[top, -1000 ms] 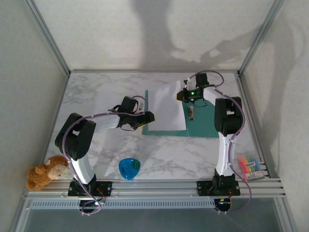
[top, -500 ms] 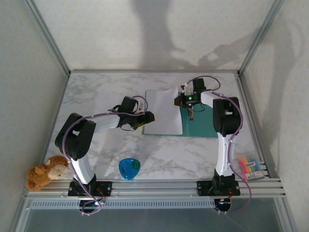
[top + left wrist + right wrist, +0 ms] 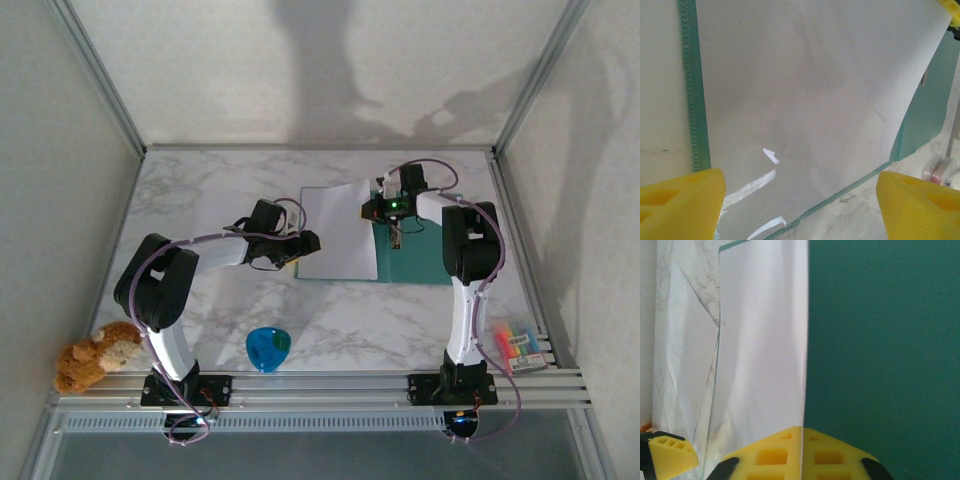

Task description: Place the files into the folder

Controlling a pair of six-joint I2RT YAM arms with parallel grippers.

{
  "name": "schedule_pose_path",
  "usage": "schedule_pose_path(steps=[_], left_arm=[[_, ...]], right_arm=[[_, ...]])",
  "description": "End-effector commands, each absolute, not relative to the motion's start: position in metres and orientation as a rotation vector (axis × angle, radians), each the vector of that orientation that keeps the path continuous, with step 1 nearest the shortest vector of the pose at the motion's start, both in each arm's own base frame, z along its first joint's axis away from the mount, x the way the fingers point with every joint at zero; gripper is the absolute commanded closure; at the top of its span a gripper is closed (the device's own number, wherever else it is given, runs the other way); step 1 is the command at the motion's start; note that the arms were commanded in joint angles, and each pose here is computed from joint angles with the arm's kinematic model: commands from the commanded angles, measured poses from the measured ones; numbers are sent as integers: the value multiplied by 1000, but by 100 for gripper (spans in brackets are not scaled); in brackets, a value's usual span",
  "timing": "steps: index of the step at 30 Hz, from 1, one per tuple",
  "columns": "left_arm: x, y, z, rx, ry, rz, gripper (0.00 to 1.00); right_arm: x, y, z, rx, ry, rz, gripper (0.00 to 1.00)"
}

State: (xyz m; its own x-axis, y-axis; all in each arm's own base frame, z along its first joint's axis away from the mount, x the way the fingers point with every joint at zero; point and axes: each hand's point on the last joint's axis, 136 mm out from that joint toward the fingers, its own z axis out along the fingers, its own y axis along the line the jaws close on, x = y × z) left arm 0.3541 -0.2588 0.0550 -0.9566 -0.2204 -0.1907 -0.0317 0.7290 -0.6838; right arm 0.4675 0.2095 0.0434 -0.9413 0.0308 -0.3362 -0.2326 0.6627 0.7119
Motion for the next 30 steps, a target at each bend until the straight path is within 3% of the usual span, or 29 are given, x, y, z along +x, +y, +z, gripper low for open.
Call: schedule_pose_path(steps=[1, 30], left_arm=[[352, -262, 63, -170, 2657, -1064, 21], [348, -259, 55, -183, 2679, -1046, 21]], right_arm=[[475, 208, 62, -166, 2527, 1122, 100], [478, 202, 64, -152, 2512, 1121, 100]])
